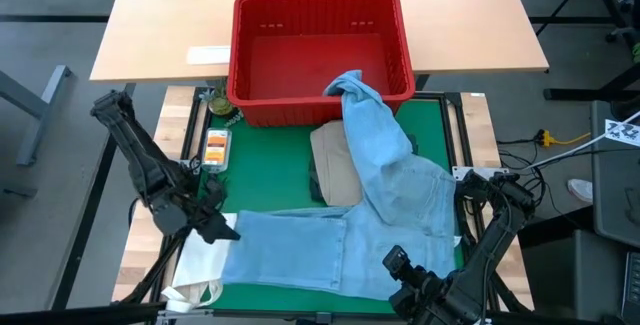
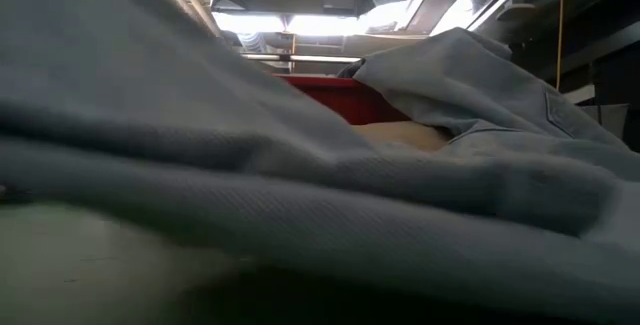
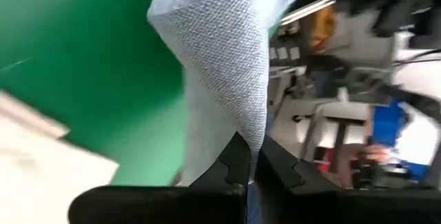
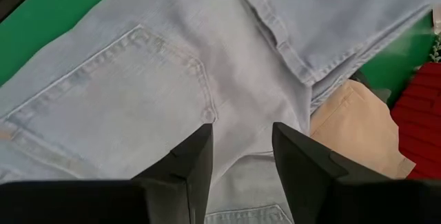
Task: Fold Laundry from Bin
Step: Fold the light blue pants
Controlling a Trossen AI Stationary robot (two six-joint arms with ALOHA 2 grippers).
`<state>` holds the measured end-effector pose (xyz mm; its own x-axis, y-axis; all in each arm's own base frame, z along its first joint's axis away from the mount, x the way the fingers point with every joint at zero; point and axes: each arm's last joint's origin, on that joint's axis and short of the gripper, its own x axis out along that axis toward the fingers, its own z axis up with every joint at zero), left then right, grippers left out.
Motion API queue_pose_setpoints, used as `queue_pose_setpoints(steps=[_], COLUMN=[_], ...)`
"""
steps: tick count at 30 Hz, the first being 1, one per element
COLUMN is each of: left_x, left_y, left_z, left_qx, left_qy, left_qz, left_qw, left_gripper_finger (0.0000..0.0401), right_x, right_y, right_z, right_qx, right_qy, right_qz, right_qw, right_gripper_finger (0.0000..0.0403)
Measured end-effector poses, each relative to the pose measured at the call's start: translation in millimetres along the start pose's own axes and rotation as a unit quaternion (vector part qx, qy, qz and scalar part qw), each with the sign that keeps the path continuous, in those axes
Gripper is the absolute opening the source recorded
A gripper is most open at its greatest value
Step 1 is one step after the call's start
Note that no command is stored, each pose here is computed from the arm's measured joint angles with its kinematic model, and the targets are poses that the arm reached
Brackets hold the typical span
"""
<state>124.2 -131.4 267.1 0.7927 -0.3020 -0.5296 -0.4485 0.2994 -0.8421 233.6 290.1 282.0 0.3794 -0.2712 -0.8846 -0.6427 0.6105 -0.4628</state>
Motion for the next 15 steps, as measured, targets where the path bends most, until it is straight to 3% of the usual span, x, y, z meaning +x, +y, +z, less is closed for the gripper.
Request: queue_pose_setpoints(steps=[7, 15], left_x=[-12.3, 20.7], left_y=[-29.7, -38.9], left_z=[6.6, 12.0], left_qx=[0.001, -0.003], left_qy=[-0.062, -0.089], left_qz=[-0.051, -0.051], left_qw=[0.997, 0.995], left_gripper_finger=[0.0003, 0.0003], right_x=[0.0, 0.0], right_y=[0.0, 0.0], right_z=[0.0, -0.1], right_qx=[0.0, -0.001], right_qy=[0.0, 0.001], right_qz=[0.0, 0.0], right_qw=[1.0, 1.0], right_gripper_finger=[0.0152, 0.0152])
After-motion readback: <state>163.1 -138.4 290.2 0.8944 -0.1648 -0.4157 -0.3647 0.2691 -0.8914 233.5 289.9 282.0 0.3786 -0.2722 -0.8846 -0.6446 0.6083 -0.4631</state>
